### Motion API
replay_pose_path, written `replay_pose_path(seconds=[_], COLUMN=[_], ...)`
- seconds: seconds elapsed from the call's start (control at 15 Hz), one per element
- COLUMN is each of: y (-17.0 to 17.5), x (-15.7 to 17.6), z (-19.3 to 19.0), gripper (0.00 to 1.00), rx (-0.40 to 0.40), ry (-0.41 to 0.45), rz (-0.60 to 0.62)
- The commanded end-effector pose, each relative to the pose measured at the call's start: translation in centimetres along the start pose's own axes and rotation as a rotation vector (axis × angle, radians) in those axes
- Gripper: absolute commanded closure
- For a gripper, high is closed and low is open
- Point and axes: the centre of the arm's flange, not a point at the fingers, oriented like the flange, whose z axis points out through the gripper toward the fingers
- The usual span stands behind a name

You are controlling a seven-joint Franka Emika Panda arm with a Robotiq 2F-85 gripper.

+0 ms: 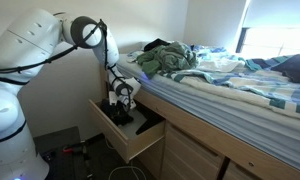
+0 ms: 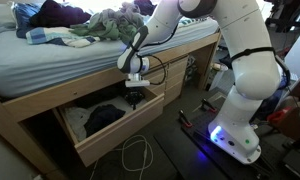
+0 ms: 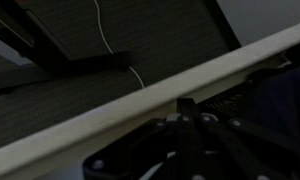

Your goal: Open the drawer on the left

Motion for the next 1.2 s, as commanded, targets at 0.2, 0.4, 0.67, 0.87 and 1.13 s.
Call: replay_pose_path(seconds=[0.2, 0.4, 0.67, 0.87, 1.13], y=[0.3, 0.4, 0.2, -0.6, -1.6], x=[-2.9, -3.7, -4.3, -3.6, -1.6], z=[-1.2, -1.1, -1.9, -3.4, -4.0], gripper=[1.00, 1.00, 1.00, 1.00, 1.00], rx=[-0.063, -0.084, -0.063, 0.010, 0.140], ry=[-0.178, -0.237, -0.202, -0.085, 0.077], rz=[0.041, 0.055, 0.040, 0.040, -0.050])
